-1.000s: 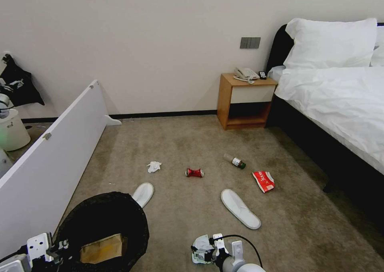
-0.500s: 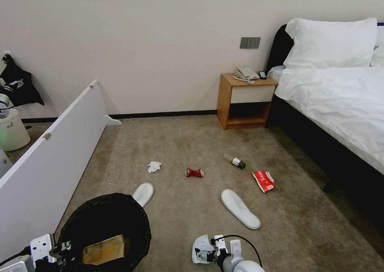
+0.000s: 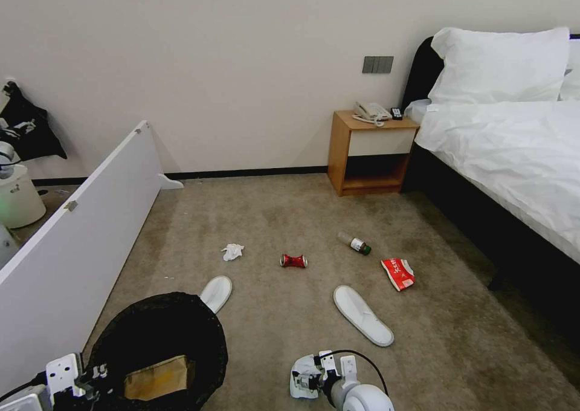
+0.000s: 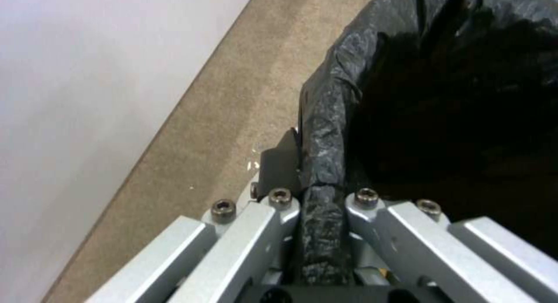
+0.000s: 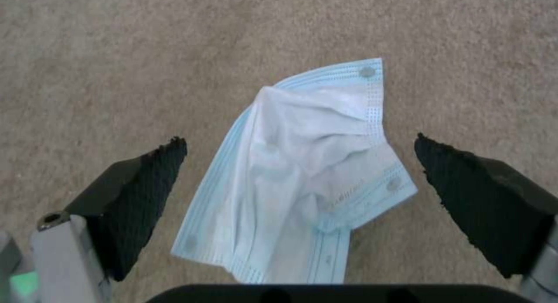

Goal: Pick up the trash bin, then pick up the garbage from the floor and place it into the trash bin.

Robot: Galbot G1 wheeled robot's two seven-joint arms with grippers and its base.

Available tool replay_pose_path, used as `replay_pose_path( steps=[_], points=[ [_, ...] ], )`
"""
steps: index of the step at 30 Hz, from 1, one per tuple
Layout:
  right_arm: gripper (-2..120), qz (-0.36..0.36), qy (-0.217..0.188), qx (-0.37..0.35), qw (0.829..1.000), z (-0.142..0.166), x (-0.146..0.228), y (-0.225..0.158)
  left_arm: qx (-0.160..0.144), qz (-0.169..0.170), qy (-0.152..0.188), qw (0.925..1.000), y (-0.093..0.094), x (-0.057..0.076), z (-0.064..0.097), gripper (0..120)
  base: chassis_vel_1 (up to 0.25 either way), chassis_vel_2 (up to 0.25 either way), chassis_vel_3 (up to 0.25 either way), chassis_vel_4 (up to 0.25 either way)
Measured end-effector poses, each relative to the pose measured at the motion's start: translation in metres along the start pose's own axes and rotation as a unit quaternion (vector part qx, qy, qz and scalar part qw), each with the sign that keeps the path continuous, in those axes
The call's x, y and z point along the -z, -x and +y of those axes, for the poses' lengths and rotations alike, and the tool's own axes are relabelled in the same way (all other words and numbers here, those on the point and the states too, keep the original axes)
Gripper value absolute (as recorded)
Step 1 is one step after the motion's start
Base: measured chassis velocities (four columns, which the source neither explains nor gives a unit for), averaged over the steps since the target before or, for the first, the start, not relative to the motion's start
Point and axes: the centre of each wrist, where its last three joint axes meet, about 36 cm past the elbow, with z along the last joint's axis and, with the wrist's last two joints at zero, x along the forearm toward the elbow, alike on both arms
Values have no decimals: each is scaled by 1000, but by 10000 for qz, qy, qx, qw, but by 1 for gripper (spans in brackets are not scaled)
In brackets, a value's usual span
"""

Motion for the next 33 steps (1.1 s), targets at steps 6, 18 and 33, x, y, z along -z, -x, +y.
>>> replay_pose_path(
  steps=[6, 18, 33],
  points=[
    [100, -1, 18, 29, 10000, -1, 6, 7, 1, 2, -3, 10000, 0, 0, 0, 3, 0, 0, 0, 0],
    [62, 207, 45, 109, 9997, -6, 1, 19, -16, -6, -14, 10000, -1, 1, 0, 3, 0, 0, 0, 0],
    [7, 282, 141, 109, 9994, -8, -1, 18, -33, -11, -13, 10000, -1, 2, 2, 3, 0, 0, 0, 0]
  ],
)
